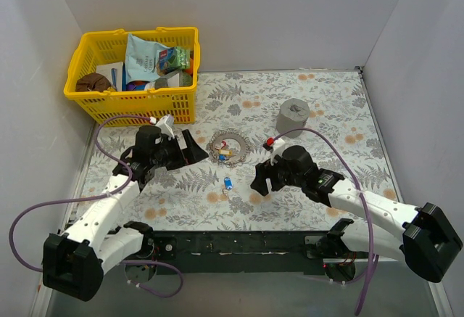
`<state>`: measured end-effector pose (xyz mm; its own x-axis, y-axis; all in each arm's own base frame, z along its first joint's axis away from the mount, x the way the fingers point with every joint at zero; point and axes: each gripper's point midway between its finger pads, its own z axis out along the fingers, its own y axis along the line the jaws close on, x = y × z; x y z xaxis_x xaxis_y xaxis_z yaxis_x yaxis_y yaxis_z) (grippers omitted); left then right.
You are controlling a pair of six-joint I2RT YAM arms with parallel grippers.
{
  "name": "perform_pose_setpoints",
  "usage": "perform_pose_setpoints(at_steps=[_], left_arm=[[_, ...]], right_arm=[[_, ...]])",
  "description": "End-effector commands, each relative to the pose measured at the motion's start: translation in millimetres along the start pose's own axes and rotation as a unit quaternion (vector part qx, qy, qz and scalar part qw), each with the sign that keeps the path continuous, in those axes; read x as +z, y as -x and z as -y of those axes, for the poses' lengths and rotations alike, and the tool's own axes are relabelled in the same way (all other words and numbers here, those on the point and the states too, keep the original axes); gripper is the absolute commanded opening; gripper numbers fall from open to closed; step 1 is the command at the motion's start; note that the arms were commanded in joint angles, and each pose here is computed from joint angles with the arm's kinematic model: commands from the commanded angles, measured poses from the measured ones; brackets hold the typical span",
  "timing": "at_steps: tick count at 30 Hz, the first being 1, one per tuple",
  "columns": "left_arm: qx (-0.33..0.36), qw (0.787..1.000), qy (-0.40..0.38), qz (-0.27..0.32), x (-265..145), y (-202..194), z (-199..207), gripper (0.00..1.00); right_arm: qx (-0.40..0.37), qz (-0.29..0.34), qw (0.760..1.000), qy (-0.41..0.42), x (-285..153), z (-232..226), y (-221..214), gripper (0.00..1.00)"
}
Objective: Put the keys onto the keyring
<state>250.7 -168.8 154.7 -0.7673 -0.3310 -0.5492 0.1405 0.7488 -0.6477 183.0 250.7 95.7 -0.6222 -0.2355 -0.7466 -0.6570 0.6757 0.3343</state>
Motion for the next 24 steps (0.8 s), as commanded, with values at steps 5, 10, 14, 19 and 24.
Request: perform_pose_setpoints(at_steps=[5,10,14,19,24], left_arm=[[0.031,0.998,0.052,-0.035,18,-11,3,0.98],[0.035,0.994,0.083,-0.065,39,-28,-3,0.98],[0.069,0.990,0.090,-0.080,49,-35,1,0.98],[0.115,0.980,0.122,-0.111,65,-55,1,0.98],[0.160,0.965,0.147,-0.146,80,-87,2,0.90]], right_arm=[[-0.015,0.044,0.999,0.021,4,-12,30,0.82],[-0.030,0.043,0.998,0.021,11,-13,42,0.82],[-0.027,0.048,0.998,0.022,16,-14,48,0.81],[-0.019,0.050,0.998,0.037,18,-20,50,0.81],[-0.026,0.058,0.998,0.029,13,-17,52,0.81]])
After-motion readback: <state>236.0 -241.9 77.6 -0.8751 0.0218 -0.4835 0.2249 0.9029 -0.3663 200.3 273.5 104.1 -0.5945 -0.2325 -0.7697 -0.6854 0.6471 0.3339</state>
